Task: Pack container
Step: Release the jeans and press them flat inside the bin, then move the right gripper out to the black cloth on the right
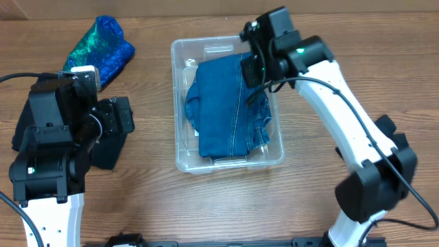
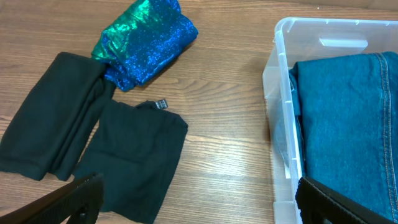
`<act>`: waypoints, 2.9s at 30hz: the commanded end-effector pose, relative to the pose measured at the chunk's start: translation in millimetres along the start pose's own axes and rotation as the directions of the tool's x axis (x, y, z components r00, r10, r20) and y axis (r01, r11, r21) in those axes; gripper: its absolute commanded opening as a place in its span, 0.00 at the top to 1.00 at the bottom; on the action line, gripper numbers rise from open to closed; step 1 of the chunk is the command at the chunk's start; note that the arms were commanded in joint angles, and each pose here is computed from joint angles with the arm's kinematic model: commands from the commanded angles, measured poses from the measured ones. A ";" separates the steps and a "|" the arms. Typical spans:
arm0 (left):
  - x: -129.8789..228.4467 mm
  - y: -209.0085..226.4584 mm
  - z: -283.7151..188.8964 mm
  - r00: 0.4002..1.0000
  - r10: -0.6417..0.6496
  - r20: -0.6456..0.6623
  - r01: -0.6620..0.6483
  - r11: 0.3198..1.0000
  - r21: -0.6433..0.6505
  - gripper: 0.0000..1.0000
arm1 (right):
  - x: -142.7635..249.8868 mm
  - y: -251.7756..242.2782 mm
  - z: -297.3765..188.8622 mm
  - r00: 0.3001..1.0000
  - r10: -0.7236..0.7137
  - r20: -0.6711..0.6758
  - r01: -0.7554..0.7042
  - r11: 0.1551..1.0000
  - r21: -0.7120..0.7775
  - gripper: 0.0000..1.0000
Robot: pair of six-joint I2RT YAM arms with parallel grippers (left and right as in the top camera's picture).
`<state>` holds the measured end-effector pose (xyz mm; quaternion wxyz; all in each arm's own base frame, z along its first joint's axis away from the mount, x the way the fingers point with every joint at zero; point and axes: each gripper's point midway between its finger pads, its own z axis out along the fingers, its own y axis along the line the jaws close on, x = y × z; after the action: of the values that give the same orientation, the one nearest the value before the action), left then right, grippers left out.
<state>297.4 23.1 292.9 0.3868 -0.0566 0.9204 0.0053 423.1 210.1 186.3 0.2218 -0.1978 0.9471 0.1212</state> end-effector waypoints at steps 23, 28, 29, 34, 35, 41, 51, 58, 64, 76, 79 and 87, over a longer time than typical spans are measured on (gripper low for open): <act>-9.6 1.7 -5.5 0.999 0.024 0.029 -0.023 1.000 -0.013 0.00 | 74.0 -36.7 79.1 0.941 0.126 -0.315 -0.077 0.984 0.163 0.94; -9.5 1.7 -5.5 0.999 0.024 0.029 -0.024 1.000 -0.013 0.00 | 38.5 -23.3 45.6 0.976 0.072 -0.206 -0.044 0.989 0.139 0.94; -9.6 1.7 -5.5 0.999 0.024 0.029 -0.023 1.000 -0.013 0.00 | 38.0 -19.2 44.5 0.977 0.056 -0.205 -0.028 0.991 0.133 0.94; -9.6 1.7 -5.5 0.999 0.024 0.029 -0.023 1.000 -0.013 0.00 | 52.0 5.8 61.9 0.966 -0.014 -0.260 0.048 0.991 0.123 0.94; -9.5 1.6 -5.5 0.999 0.024 0.028 -0.024 1.000 -0.012 0.00 | 55.9 9.9 68.2 0.962 -0.023 -0.273 0.057 0.991 0.119 0.94; -9.5 1.7 -5.5 0.999 0.024 0.028 -0.024 1.000 -0.013 0.00 | 91.9 14.6 110.3 0.931 -0.004 -0.365 0.054 0.991 0.124 0.94; -9.6 1.7 -5.5 0.999 0.024 0.029 -0.024 1.000 -0.013 0.00 | 163.1 -25.4 159.5 0.823 0.108 -0.558 -0.004 0.983 0.183 0.95; -9.6 1.7 -5.5 0.999 0.024 0.029 -0.024 1.000 -0.013 0.00 | 122.1 -18.5 131.5 0.875 0.085 -0.477 0.007 0.982 0.188 0.94; -10.8 1.6 -5.5 0.999 0.024 0.034 -0.024 1.000 -0.012 0.00 | 34.9 -4.1 50.1 0.968 0.069 -0.242 -0.013 0.974 0.224 0.87; -11.7 1.6 -5.4 0.999 0.024 0.037 -0.024 1.000 -0.012 0.00 | -5.7 -141.7 -195.2 0.727 0.602 0.330 -0.675 0.714 0.185 0.10; -13.4 1.4 -5.6 0.999 0.024 0.044 -0.024 1.000 -0.012 0.00 | 37.4 -188.0 -222.8 0.596 0.737 0.318 -0.801 0.576 0.165 0.10; -14.5 1.4 -5.7 0.999 0.024 0.049 -0.024 1.000 -0.012 0.00 | 134.3 -237.2 -299.1 0.428 0.827 0.365 -0.904 0.399 0.154 0.09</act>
<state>300.7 23.4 297.1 0.3964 -0.0564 0.9163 0.0057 335.7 -131.2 329.2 0.2365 0.3829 0.8912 0.0564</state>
